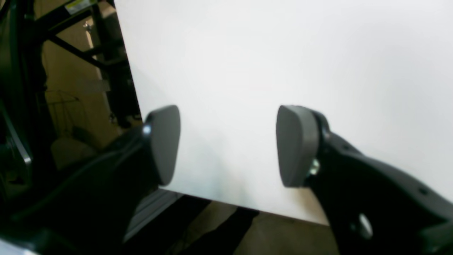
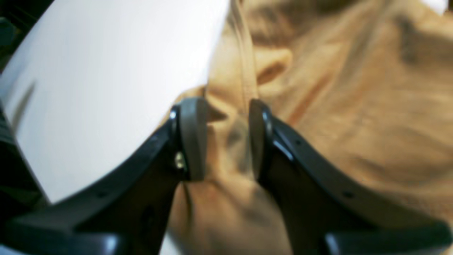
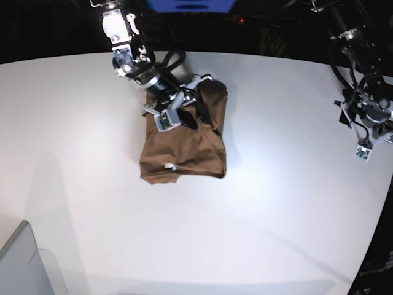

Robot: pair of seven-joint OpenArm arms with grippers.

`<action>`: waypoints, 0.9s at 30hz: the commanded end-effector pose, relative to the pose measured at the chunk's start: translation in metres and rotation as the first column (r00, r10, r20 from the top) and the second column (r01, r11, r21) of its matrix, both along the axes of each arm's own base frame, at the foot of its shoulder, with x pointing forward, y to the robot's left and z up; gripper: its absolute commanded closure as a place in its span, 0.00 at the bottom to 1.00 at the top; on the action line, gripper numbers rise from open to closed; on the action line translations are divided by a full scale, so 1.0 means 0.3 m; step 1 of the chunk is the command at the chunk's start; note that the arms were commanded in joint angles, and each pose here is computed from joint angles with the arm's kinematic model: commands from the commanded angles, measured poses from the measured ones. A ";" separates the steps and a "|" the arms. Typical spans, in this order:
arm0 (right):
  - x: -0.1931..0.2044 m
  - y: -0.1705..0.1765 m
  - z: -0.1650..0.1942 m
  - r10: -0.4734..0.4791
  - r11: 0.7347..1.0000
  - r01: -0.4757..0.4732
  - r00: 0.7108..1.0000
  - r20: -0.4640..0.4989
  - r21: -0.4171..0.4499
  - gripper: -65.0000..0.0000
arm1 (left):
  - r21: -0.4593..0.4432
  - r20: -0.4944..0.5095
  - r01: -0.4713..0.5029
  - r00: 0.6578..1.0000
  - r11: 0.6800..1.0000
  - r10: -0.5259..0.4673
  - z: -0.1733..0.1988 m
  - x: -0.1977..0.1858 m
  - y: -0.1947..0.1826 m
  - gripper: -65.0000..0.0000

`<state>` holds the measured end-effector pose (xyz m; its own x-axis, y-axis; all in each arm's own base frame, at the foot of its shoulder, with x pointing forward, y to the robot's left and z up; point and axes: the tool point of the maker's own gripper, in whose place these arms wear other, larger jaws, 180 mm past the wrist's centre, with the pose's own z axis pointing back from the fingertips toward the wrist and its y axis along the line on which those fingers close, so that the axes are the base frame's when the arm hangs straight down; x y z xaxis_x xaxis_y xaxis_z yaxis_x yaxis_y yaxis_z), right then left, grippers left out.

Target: Layout the t-shirt on the table in an organized manner, then fold the t-shirt properly

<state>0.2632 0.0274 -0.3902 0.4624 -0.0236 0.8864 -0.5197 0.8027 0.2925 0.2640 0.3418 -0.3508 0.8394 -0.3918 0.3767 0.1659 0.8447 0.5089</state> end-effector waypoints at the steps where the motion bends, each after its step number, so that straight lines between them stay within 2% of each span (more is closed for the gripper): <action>1: 0.037 -0.001 0.107 -0.014 0.999 0.010 0.995 0.095 0.044 0.71 | 0.024 0.026 -0.002 1.000 1.000 0.002 0.036 0.015 0.017 0.36; 6: 0.011 -0.061 0.292 -0.004 1.000 0.000 0.969 0.246 0.017 0.71 | -0.007 0.037 -0.002 0.999 1.000 0.003 0.025 0.003 -0.038 0.37; 8: -0.004 -0.114 0.316 -0.025 1.000 0.027 0.964 0.264 -0.005 0.71 | -0.013 0.040 0.009 0.999 1.000 -0.008 0.021 -0.025 -0.073 0.43; 12: -0.020 -0.266 0.312 -0.132 0.988 0.149 0.958 0.255 -0.050 0.72 | -0.048 0.060 0.012 0.998 0.999 -0.009 0.022 -0.063 -0.155 0.69; 15: -0.072 -0.410 0.260 -0.233 0.960 0.258 0.950 0.208 -0.106 0.74 | -0.064 0.038 0.007 0.999 0.998 -0.004 0.002 -0.128 -0.194 0.99; 17: -0.116 -0.493 0.224 -0.285 0.939 0.311 0.943 0.173 -0.145 0.82 | -0.072 0.012 0.003 1.000 0.997 -0.002 -0.017 -0.177 -0.212 1.00; 18: -0.132 -0.519 0.213 -0.318 0.930 0.339 0.935 0.154 -0.141 0.85 | -0.077 -0.001 -0.001 1.000 0.997 0.001 -0.027 -0.201 -0.220 0.97; 21: -0.203 -0.644 0.188 -0.441 0.883 0.451 0.892 0.099 -0.129 1.00 | -0.098 -0.063 -0.012 0.998 0.995 0.006 -0.075 -0.289 -0.246 1.00; 25: -0.293 -0.766 0.145 -0.528 0.829 0.527 0.848 0.053 -0.188 1.00 | -0.113 -0.128 -0.027 0.992 0.993 0.012 -0.121 -0.379 -0.259 1.00; 27: -0.334 -0.819 0.106 -0.560 0.804 0.551 0.828 0.023 -0.222 1.00 | -0.129 -0.151 -0.076 0.987 0.989 0.056 -0.139 -0.430 -0.258 1.00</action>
<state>0.1617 -0.2163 -0.3669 0.4912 -0.1057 0.8646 0.0438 0.9944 0.0967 0.1348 0.2617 -0.3974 0.9142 -0.2850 0.2882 0.1765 0.9200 0.3498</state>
